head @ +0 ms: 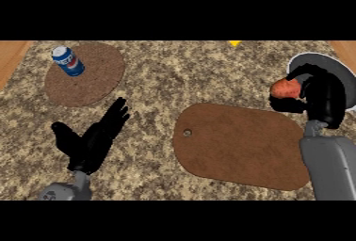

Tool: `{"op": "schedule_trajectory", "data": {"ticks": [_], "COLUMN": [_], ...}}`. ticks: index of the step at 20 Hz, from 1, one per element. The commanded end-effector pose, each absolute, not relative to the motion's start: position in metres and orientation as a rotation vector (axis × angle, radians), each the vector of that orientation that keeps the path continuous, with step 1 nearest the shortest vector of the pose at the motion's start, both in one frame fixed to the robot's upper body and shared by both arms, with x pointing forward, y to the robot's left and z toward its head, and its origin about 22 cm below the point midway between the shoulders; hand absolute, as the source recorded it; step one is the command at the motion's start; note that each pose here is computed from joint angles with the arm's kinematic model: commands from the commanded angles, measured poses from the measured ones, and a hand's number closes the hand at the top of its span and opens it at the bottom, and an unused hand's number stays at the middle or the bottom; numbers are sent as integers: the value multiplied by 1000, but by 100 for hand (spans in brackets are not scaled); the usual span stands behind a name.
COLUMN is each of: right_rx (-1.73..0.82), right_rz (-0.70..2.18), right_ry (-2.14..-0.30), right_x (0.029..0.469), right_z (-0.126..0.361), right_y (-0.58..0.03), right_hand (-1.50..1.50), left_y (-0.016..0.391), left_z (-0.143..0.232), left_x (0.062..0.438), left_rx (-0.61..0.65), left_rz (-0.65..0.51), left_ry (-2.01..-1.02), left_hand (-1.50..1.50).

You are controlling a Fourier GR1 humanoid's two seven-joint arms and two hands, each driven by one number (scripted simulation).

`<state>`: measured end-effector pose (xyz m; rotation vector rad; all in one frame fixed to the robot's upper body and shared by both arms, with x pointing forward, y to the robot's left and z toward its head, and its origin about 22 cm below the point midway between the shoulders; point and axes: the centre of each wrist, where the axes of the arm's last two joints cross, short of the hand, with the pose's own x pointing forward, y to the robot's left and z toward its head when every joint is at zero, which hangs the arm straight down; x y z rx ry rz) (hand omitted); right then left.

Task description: Pick the sweet potato from the cutting board and place it in the pan

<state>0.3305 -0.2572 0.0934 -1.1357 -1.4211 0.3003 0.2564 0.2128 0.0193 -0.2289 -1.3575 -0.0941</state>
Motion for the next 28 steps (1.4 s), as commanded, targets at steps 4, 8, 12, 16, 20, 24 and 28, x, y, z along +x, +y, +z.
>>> {"op": "schedule_trajectory", "data": {"ticks": [4, 8, 12, 16, 20, 24, 28], "right_rx": [-1289, -1399, -1516, -1533, -1529, -1538, -1478], "right_rz": [319, 212, 117, 57, 20, 9, 95], "right_ry": [-1383, -1366, -1334, -1355, -1358, -1360, -1069], "right_x": [357, 379, 380, 384, 370, 366, 342], "right_z": [68, 72, 57, 62, 76, 55, 52], "right_y": [-333, -362, -387, -406, -447, -443, -478], "right_hand": [150, 150, 150, 150, 150, 150, -150], "left_y": [222, 213, 208, 206, 203, 208, 193], "left_z": [19, 9, 16, 14, 19, 14, 24], "left_x": [260, 246, 265, 264, 258, 265, 266], "left_rx": [-228, -253, -258, -248, -264, -261, -285], "left_rz": [-86, -111, -114, -131, -138, -140, -177], "left_ry": [-1350, -1374, -1373, -1377, -1379, -1386, -1412], "left_hand": [0, 0, 0, 0, 0, 0, 0]}}
